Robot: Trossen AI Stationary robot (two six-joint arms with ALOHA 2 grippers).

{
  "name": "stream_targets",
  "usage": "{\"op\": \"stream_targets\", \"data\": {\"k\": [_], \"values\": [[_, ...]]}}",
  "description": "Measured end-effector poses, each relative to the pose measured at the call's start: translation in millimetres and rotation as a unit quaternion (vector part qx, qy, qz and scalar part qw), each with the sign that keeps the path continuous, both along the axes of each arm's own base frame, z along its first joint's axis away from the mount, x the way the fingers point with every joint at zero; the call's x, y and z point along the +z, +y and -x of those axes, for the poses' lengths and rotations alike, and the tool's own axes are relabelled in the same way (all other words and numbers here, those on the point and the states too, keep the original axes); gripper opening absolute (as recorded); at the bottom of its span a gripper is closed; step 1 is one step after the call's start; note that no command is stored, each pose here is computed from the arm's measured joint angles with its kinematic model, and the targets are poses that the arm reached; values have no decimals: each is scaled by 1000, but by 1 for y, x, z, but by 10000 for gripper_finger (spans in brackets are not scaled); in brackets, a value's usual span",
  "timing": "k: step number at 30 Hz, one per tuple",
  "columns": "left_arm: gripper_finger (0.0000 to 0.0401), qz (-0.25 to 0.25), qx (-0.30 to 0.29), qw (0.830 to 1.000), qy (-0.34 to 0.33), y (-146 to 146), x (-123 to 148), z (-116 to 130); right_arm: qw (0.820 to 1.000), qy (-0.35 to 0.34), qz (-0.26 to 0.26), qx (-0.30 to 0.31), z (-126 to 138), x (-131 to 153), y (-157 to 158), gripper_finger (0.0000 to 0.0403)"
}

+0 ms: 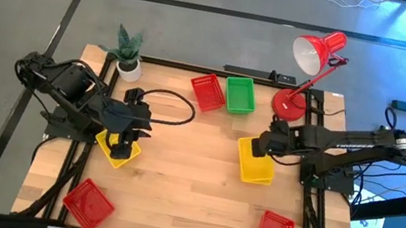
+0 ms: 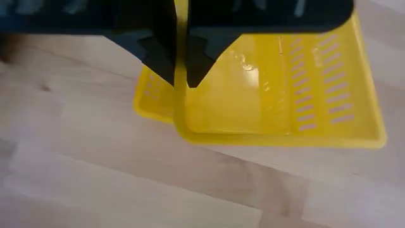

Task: Stack baskets by color
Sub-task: Stack the bottom yellow bin on the top right yellow bin, then stack the left yellow bin on the right yellow bin

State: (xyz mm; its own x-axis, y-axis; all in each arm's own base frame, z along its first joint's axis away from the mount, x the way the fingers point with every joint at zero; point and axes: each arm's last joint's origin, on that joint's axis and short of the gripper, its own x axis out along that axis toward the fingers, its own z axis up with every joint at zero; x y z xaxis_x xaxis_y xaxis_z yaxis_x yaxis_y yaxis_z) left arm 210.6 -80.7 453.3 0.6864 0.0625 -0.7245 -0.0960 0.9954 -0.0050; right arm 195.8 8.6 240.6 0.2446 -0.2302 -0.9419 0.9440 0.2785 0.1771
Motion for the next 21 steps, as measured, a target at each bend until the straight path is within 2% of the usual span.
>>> {"op": "stream_targets", "data": {"k": [4,12,18,21], "values": [[74,1,1,1000,0,0,0,0,1000,2,-12,-26,2,-9,-2,19],[74,1,1,1000,0,0,0,0,999,-28,-40,-22,-4,-11,-1,61],[74,3,3,1000,0,0,0,0,997,-53,-44,-18,-8,-2,0,68],[74,15,13,1000,-1,0,0,0,997,-75,-29,17,-11,13,0,68]]}}
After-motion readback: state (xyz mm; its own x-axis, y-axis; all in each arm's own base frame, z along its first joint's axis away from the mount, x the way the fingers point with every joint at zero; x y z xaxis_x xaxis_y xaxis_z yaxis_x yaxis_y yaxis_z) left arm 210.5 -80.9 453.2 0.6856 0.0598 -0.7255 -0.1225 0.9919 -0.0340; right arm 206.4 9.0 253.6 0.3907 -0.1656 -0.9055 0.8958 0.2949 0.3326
